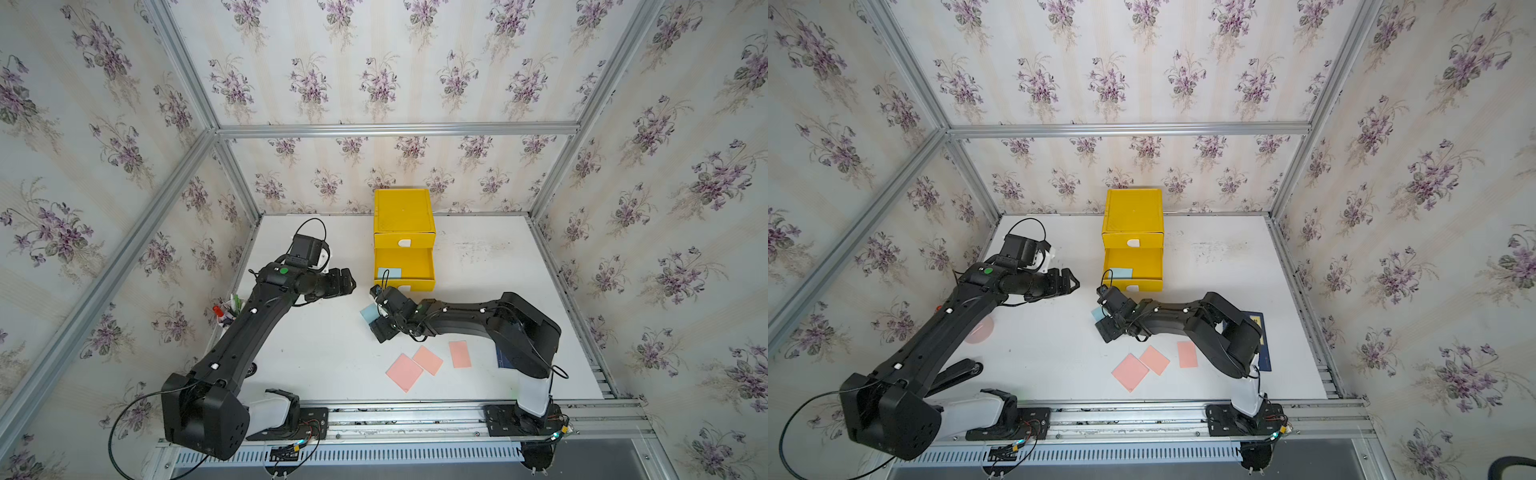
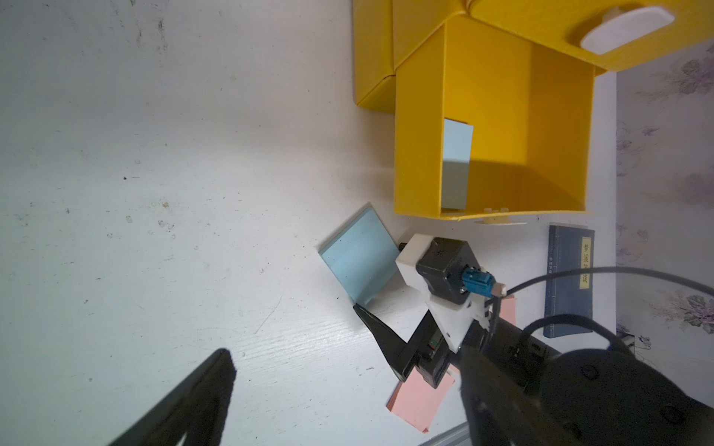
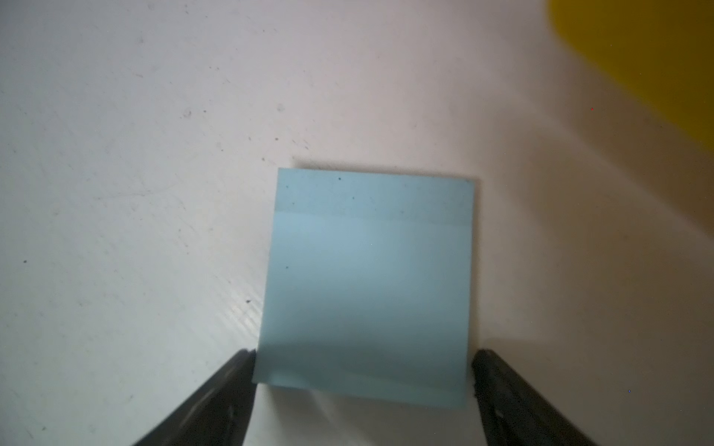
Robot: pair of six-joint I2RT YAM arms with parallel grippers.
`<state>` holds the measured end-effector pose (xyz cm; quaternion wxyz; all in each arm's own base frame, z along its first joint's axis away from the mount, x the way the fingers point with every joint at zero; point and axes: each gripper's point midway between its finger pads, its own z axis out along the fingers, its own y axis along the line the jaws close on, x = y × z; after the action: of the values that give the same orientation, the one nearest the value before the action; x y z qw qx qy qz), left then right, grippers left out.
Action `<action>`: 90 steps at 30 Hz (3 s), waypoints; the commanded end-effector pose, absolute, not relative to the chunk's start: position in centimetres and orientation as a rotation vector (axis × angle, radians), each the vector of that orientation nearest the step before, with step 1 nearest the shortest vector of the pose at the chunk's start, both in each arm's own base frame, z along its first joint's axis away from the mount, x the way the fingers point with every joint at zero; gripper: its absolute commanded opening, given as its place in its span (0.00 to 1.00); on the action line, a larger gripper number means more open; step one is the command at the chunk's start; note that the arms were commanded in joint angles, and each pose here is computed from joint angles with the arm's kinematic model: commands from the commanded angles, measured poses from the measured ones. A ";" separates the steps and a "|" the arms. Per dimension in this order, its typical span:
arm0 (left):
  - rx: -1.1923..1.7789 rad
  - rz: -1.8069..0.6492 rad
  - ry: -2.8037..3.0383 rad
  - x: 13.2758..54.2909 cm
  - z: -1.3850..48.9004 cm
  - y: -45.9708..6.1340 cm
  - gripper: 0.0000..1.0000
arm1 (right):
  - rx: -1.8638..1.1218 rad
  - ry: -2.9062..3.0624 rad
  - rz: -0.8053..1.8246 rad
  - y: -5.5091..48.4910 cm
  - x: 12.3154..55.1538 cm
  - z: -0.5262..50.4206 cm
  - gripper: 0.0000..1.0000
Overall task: Please put the sticky notes in the drawer by color
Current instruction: Pick up the sticky notes from the center of the board, then place the sticky notes in the drawer.
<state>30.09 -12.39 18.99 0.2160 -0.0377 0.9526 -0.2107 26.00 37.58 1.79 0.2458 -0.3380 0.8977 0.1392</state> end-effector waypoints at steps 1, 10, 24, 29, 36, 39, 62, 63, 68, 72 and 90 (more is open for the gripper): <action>-0.075 -0.593 2.633 30.2 19.0 -12.6 0.90 | -0.984 2.495 0.287 36.4 25.5 0.7 1.00; -0.072 -0.593 2.630 30.1 19.1 -12.5 0.90 | -1.104 2.455 0.286 37.8 25.8 -0.2 1.00; -0.063 -0.583 2.653 30.1 18.3 -12.5 0.90 | -1.144 2.553 0.141 35.4 24.9 -3.1 0.75; -0.063 -0.623 2.656 30.2 18.0 -13.0 0.90 | -1.113 2.497 0.221 36.1 25.0 -1.1 0.63; -0.066 -0.660 2.648 30.4 18.0 -13.5 0.90 | -0.989 2.371 0.512 39.2 24.9 6.9 0.56; -0.059 -0.696 2.631 30.7 18.3 -14.0 0.90 | -0.909 2.312 0.583 39.0 24.9 11.3 0.57; 0.029 -0.793 2.608 31.8 19.1 -17.4 0.90 | -0.104 2.299 0.502 27.6 36.3 20.2 0.59; 0.033 -0.793 2.609 31.8 19.0 -17.6 0.90 | -0.103 2.305 0.488 27.7 36.6 20.1 0.59; 0.058 -0.798 2.621 31.7 18.6 -18.3 0.90 | -0.107 2.343 0.414 28.2 38.1 18.5 0.62; 0.063 -0.791 2.628 31.6 18.4 -18.3 0.90 | -0.098 2.369 0.311 27.2 38.5 17.3 0.64; 0.091 -0.759 2.596 34.5 20.9 -18.9 0.90 | -0.146 2.378 0.261 27.3 39.0 16.2 0.90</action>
<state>33.76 -19.05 20.18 0.2054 0.0245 0.9364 -0.2835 39.10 27.51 15.39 0.3542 -0.0538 0.9282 0.1002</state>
